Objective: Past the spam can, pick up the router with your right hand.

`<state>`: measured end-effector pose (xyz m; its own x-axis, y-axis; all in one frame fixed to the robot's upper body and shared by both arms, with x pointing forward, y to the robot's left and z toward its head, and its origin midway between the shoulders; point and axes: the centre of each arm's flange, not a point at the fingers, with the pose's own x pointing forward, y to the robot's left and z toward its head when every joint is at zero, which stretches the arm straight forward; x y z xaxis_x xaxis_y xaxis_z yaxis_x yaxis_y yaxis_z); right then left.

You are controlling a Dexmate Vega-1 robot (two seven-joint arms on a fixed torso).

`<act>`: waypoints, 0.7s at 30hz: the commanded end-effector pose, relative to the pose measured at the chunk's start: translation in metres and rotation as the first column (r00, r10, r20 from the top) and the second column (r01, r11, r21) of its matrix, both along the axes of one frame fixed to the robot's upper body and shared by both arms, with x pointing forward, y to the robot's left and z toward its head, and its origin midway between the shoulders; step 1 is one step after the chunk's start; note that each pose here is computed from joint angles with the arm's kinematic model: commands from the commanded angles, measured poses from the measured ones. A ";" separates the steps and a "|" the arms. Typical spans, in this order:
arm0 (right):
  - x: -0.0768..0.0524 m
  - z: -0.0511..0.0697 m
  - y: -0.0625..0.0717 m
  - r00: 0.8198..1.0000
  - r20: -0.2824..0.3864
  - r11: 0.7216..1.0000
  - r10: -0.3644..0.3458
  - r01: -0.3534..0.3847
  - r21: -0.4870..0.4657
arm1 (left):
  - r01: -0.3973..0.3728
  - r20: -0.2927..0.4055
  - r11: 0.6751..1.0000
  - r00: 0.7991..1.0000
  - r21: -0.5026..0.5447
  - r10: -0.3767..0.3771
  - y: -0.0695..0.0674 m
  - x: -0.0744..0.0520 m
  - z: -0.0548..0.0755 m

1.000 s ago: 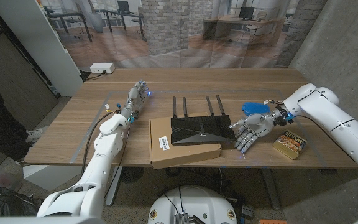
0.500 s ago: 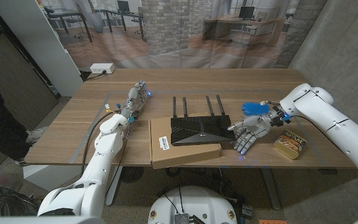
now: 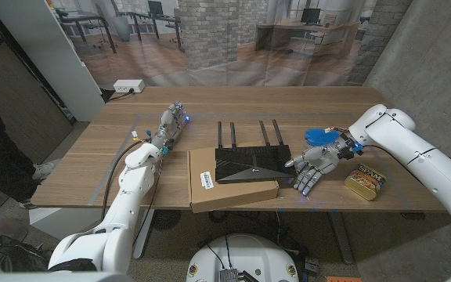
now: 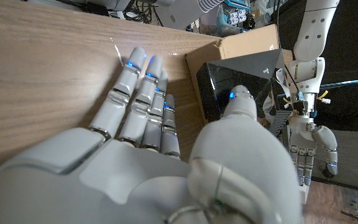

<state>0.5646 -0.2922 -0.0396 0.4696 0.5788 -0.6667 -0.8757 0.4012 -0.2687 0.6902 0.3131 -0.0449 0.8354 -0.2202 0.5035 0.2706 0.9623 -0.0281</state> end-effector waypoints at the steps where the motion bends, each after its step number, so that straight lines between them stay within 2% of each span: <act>1: 0.000 -0.001 0.005 1.000 0.003 1.000 -0.006 0.006 -0.015 | 0.001 -0.006 1.000 1.000 -0.004 -0.001 0.003 0.002 0.000; 10: 0.000 0.002 0.004 0.999 0.029 0.999 -0.035 0.035 -0.015 | -0.001 -0.011 1.000 1.000 -0.011 0.001 0.005 0.002 -0.001; 21: -0.001 0.007 -0.001 0.995 0.067 0.997 -0.067 0.064 0.050 | 0.000 -0.015 1.000 1.000 -0.014 0.000 0.005 0.003 -0.002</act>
<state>0.5641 -0.2887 -0.0361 0.5159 0.5610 -0.6474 -0.8491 0.4351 -0.2996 0.6923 0.3175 -0.0458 0.8397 -0.2143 0.4991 0.2693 0.9622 -0.0399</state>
